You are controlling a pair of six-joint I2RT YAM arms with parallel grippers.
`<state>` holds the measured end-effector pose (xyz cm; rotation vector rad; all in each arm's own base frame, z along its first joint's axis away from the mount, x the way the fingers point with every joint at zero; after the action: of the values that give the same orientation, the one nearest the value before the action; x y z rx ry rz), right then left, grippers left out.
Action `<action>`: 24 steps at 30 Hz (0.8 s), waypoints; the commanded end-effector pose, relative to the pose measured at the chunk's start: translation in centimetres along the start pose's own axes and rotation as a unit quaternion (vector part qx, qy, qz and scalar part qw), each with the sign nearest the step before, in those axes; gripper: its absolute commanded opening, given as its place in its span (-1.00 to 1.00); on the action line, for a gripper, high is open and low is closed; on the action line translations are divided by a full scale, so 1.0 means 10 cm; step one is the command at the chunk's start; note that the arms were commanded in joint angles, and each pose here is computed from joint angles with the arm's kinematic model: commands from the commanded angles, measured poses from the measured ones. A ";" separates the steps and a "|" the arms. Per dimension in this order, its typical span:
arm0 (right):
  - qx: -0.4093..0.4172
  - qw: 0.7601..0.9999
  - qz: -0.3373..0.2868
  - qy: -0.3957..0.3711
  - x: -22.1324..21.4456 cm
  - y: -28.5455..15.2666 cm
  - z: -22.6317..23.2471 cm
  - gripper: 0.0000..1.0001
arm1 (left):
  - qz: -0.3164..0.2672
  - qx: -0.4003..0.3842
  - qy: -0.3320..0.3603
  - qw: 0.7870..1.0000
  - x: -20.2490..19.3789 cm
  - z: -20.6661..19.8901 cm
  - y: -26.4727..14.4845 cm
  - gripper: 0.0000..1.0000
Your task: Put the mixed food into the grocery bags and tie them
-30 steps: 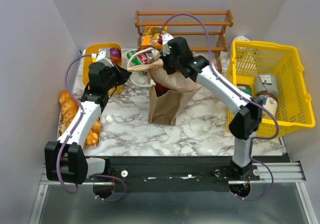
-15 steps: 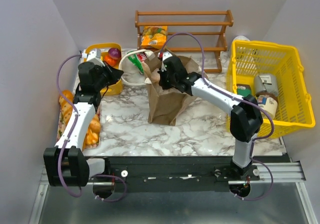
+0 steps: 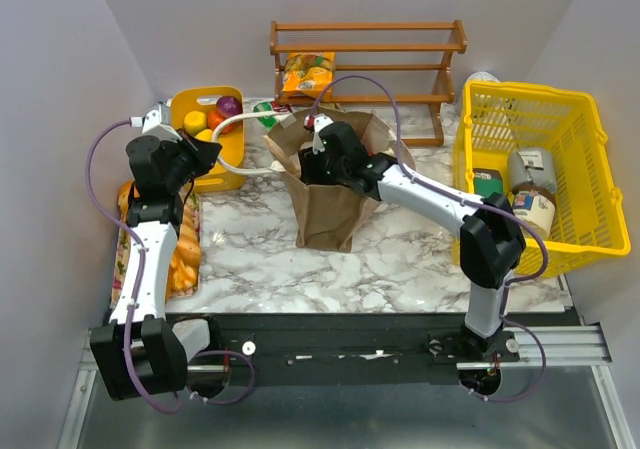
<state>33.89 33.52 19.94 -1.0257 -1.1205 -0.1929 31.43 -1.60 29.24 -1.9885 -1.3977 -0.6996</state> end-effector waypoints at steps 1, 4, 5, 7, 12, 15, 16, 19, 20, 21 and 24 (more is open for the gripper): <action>-0.024 0.999 0.014 -0.023 0.16 -0.38 -0.07 0.39 | -0.002 0.034 0.077 0.996 0.13 0.06 -0.12 -1.00; -0.046 0.998 0.006 -0.040 0.37 -0.66 -0.12 0.74 | -0.004 0.076 0.131 0.988 0.17 0.04 -0.18 -0.59; -0.046 0.998 0.004 -0.050 0.42 -0.74 -0.12 0.78 | -0.007 0.081 0.139 0.987 0.18 0.03 -0.20 -0.39; -0.043 0.997 -0.015 -0.057 0.54 -0.94 -0.12 0.86 | -0.013 0.076 0.148 0.986 0.18 -0.01 -0.23 0.12; -0.043 0.996 -0.050 -0.061 0.76 -1.33 -0.14 1.00 | -0.019 0.044 0.159 0.986 0.17 -0.13 -0.25 0.76; -0.044 0.996 -0.066 -0.032 0.85 -1.56 -0.24 1.00 | -0.045 0.068 0.184 0.980 0.22 -0.16 -0.32 0.93; -0.040 0.996 -0.071 -0.025 0.86 -1.60 -0.27 1.00 | -0.057 0.071 0.193 0.977 0.25 -0.19 -0.36 0.96; -0.038 0.995 -0.094 0.012 0.89 -1.74 -0.53 1.00 | -0.055 0.084 0.188 0.977 0.26 -0.17 -0.34 0.98; -0.046 0.993 -0.107 0.034 0.91 -1.79 -0.72 1.00 | -0.056 0.085 0.185 0.978 0.32 -0.20 -0.32 0.98; -0.050 0.992 -0.108 0.045 0.90 -1.82 -0.82 1.00 | -0.047 0.085 0.179 0.979 0.33 -0.20 -0.28 0.98; -0.101 0.985 -0.112 0.086 0.82 -1.96 -1.26 1.00 | -0.020 0.111 0.148 0.983 0.37 -0.10 -0.15 0.98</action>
<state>33.34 19.95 37.78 -1.0211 -1.1785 -0.5085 29.59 -0.75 33.11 -1.6240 -1.2798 -0.9118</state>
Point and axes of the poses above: each gripper's point midway between its finger pads, its own y axis out along the fingers, its own z axis along the line the jaws close on, x = y × z, the point moved 7 cm from there along -y, back along the fingers, and after that the axes turned 8 degrees about -y, right-handed, at the moved point
